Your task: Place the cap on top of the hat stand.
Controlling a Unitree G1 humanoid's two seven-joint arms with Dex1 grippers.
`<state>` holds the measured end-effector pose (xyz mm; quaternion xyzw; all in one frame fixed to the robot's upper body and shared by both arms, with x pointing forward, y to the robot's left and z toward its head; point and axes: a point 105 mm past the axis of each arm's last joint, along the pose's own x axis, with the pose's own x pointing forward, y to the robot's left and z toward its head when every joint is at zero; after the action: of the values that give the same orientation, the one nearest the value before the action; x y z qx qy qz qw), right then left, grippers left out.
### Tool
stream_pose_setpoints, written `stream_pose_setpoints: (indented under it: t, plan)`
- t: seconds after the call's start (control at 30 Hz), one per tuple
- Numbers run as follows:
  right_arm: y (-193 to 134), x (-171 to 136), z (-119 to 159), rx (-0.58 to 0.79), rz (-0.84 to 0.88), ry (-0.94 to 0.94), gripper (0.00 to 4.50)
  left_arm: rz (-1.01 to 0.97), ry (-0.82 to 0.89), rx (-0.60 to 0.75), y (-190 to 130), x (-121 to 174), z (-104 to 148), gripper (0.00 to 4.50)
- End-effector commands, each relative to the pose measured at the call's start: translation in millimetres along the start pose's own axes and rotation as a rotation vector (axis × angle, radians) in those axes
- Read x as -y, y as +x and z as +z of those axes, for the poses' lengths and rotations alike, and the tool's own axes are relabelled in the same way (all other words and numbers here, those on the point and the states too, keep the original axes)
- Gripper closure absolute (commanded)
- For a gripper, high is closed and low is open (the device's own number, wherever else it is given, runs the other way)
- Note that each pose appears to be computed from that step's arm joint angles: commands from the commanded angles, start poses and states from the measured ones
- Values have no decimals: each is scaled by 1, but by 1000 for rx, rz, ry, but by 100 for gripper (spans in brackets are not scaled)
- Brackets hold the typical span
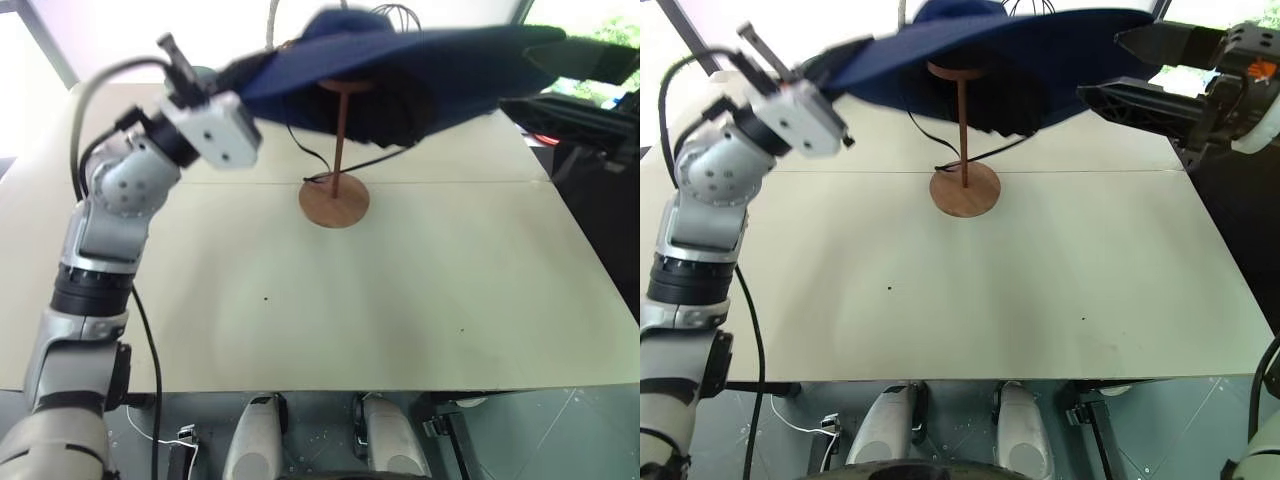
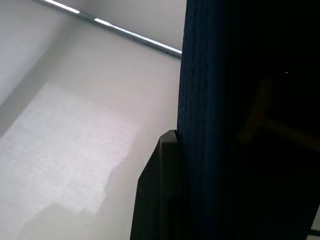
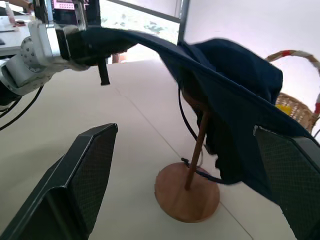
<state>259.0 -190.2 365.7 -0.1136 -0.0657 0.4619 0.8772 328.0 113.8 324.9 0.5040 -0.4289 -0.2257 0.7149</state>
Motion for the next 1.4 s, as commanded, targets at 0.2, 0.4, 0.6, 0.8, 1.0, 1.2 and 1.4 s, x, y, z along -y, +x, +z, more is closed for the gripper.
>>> stream_pose_setpoints:
  t: [0.2,0.4,0.6,0.8,1.0,1.2,1.4]
  plan:
    - [-30,-26,12,-36,49,-21,0,18,52,94,-8,-16,16,441]
    - [-53,-31,3,-85,-31,7,0,-7,46,99,-12,-13,13,441]
    - [-68,-37,8,-90,-67,1,0,-48,45,78,-26,-11,7,441]
    - [-65,-29,6,-75,-95,6,0,-50,63,48,-40,-15,-1,441]
    - [-56,-25,-1,-71,-73,15,0,-115,48,-7,-58,8,-15,441]
    - [-45,-20,-3,-66,-53,13,0,-142,9,-18,-56,22,-21,258]
    - [-38,-16,-4,-57,-32,18,0,-187,-60,-45,-54,28,-20,2]
